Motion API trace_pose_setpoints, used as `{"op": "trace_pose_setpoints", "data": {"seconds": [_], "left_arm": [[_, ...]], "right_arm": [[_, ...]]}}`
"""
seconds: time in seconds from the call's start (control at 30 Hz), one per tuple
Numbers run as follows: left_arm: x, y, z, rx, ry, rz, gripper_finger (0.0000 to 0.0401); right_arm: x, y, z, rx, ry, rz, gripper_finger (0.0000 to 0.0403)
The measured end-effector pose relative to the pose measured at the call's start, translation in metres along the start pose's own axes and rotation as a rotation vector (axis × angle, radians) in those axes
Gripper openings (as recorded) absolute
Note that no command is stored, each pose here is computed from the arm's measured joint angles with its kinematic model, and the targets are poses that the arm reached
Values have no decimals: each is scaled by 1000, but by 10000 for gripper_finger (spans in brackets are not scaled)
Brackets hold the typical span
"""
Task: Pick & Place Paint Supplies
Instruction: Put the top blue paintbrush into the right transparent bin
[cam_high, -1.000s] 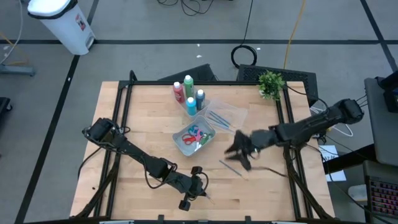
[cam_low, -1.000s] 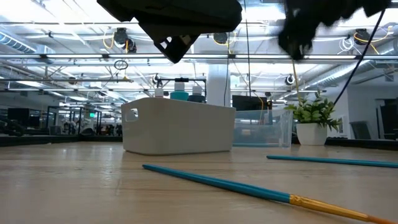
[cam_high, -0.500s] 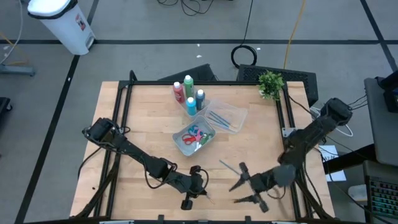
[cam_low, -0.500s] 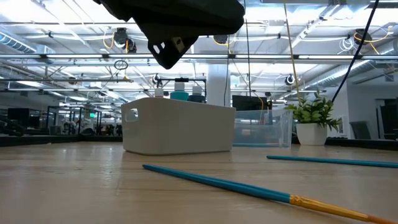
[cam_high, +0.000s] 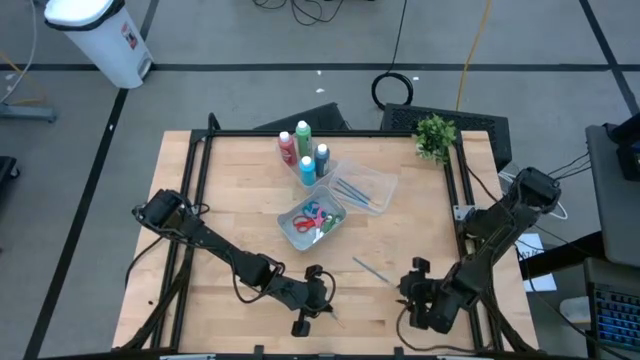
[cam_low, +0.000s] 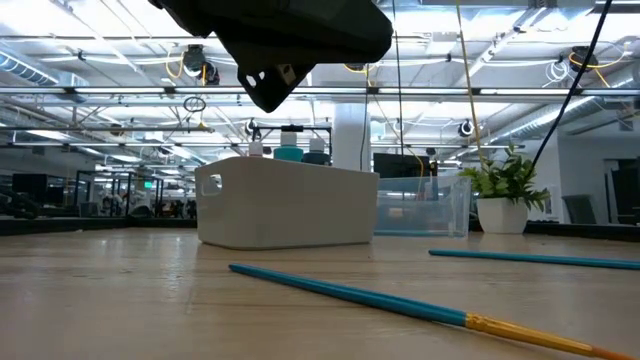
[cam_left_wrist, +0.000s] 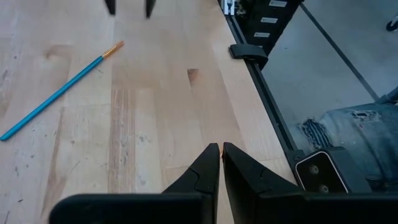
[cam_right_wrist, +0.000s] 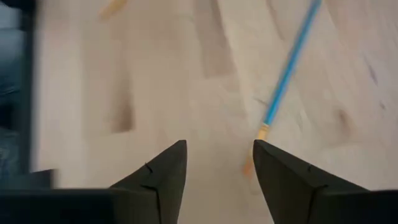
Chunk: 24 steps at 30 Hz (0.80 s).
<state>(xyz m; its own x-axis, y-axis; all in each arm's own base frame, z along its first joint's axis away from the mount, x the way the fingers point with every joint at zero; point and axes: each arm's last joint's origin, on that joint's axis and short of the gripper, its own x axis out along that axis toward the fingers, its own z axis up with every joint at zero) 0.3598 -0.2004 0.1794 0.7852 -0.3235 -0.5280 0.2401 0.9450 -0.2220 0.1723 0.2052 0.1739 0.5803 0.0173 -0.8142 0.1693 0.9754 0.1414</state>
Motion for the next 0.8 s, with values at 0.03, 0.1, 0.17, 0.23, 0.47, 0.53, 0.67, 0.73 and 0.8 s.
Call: {"op": "trace_pose_setpoints", "data": {"seconds": [0.03,0.1,0.17,0.23,0.47,0.53,0.67,0.73,0.8], "left_arm": [[0,0,0,0,0,0,26],[0,0,0,0,-1,0,26],[0,0,0,0,0,0,26],[0,0,0,2,0,1,26],[0,0,0,3,-1,1,26],[0,0,0,6,-1,1,26],[0,0,0,7,-1,1,26],[0,0,0,7,-1,1,26],[0,0,0,7,0,0,26]], "right_arm": [[4,-3,-4,16,10,-13,173],[13,-8,-12,45,23,-35,166],[20,-11,-18,62,28,-31,161],[26,-12,-23,73,36,-17,158],[44,-17,-35,54,75,-85,141],[49,-19,-38,48,88,-113,134],[53,-23,-41,58,112,-162,110],[53,-26,-42,73,130,-183,92],[53,-27,-43,87,144,-195,71]]}}
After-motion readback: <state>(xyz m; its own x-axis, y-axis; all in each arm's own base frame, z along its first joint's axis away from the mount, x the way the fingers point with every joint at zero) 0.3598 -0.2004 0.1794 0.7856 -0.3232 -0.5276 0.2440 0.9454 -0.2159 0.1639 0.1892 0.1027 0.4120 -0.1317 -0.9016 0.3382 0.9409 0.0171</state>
